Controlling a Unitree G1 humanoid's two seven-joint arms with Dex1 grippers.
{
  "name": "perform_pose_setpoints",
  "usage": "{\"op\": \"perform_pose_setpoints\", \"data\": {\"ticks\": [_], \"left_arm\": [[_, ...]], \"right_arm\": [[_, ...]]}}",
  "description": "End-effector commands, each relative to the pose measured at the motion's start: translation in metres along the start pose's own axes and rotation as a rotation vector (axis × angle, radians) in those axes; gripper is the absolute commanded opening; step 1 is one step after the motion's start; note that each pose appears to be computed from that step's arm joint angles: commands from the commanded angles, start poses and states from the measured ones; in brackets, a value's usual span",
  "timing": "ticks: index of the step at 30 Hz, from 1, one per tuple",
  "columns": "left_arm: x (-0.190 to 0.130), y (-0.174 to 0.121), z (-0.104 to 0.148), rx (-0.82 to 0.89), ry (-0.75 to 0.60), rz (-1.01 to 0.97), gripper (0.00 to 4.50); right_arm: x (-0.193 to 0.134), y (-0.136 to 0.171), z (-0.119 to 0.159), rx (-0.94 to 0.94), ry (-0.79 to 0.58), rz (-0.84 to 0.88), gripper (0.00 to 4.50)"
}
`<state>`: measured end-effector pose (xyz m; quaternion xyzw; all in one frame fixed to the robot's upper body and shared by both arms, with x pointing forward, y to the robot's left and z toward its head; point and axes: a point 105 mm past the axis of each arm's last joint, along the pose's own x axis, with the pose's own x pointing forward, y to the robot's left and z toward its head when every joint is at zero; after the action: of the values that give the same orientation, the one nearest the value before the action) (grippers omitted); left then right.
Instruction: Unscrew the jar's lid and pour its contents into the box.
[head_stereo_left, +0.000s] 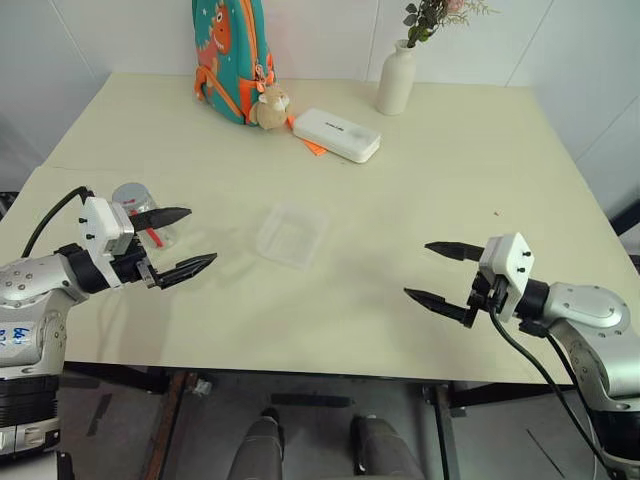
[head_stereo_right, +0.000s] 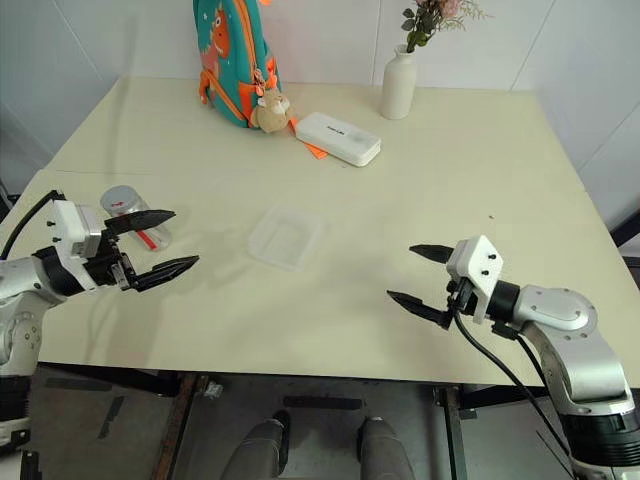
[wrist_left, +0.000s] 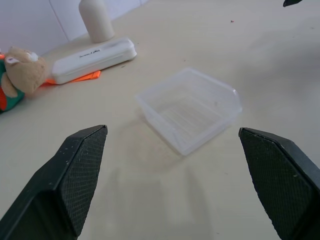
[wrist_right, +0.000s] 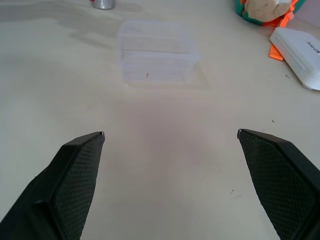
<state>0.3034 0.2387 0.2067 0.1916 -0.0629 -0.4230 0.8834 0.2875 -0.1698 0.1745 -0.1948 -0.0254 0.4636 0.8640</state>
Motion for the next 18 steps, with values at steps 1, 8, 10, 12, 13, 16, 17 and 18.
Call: {"op": "perform_pose_setpoints", "data": {"ticks": [1,8,10,12,13,16,17,18], "left_arm": [[-0.007,0.004,0.008,0.041,-0.01,0.039,4.49],[-0.036,-0.012,-0.012,0.01,0.042,0.195,4.49],[-0.051,-0.018,-0.02,-0.001,0.061,0.276,4.49],[-0.07,-0.016,-0.031,0.004,0.077,0.473,4.49],[-0.08,-0.015,-0.035,0.013,0.085,0.556,4.49],[-0.101,-0.012,-0.047,-0.022,0.067,0.799,4.49],[-0.108,-0.009,-0.049,-0.034,0.052,0.901,4.49],[-0.112,-0.006,-0.052,-0.043,0.04,0.99,4.49]], "right_arm": [[0.003,-0.009,0.02,-0.069,-0.045,-0.008,4.5],[0.024,-0.003,0.025,-0.056,-0.105,0.055,4.5],[0.034,-0.002,0.033,-0.049,-0.149,0.075,4.5],[0.046,-0.002,0.045,-0.047,-0.207,0.098,4.5],[0.051,-0.002,0.049,-0.049,-0.227,0.106,4.5],[0.066,0.002,0.06,-0.051,-0.283,0.136,4.5],[0.072,0.003,0.066,-0.052,-0.309,0.148,4.5],[0.077,0.005,0.072,-0.05,-0.333,0.161,4.5]]}}
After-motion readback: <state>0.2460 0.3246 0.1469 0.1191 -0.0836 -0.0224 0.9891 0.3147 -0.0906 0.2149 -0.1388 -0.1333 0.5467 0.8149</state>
